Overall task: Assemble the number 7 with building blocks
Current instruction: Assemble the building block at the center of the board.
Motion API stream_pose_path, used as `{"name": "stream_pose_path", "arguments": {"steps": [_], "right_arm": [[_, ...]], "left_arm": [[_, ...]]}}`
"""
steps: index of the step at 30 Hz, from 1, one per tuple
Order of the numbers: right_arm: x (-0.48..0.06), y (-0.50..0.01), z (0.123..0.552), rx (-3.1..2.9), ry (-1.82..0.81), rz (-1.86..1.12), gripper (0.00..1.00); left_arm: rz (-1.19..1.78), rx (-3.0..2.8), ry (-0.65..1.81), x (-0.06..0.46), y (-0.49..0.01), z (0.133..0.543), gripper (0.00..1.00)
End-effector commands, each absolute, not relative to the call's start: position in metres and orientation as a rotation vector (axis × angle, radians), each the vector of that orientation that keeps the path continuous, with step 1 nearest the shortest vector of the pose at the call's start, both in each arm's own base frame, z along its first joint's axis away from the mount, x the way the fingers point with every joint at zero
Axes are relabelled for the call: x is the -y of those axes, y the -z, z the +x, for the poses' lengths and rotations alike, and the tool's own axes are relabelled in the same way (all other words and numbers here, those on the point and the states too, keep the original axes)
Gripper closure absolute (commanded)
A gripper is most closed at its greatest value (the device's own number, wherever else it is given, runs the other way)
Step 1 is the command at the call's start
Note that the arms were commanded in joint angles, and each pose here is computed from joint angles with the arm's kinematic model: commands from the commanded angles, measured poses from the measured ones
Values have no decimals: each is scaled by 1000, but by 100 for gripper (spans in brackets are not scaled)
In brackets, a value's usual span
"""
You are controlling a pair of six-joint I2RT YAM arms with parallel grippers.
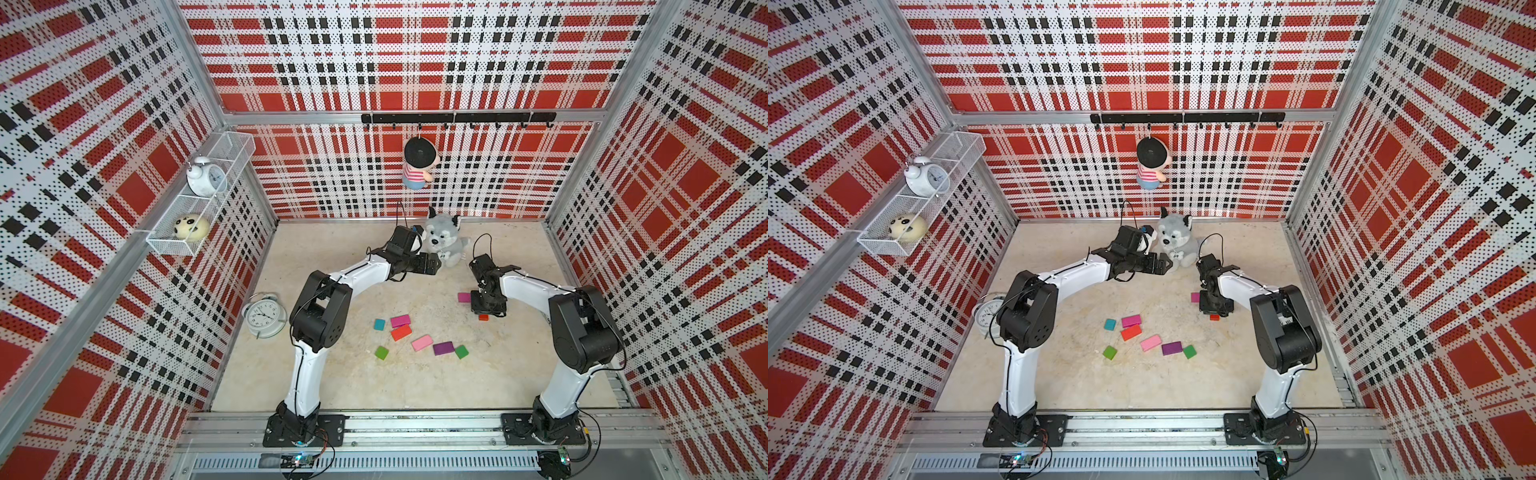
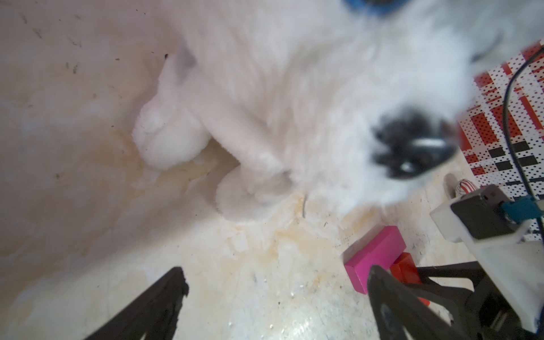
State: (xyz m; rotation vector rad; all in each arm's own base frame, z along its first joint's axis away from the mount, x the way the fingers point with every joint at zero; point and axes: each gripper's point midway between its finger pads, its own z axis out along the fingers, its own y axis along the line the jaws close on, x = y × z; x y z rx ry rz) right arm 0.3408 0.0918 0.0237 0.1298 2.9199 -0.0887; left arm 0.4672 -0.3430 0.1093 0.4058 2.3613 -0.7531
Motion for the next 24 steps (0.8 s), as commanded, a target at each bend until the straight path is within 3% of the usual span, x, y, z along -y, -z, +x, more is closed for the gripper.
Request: {"name": "stream_pose_path", "arguments": {"steps": [1,24], "right_arm": [[-87,-17,342,-2939,116,116,69],[-81,-14,342,-2950,159,101,66]], "left_arm": [[418,-2349,763,349,-111,468,2],[411,-2351,761,348,-109,469,2]]}}
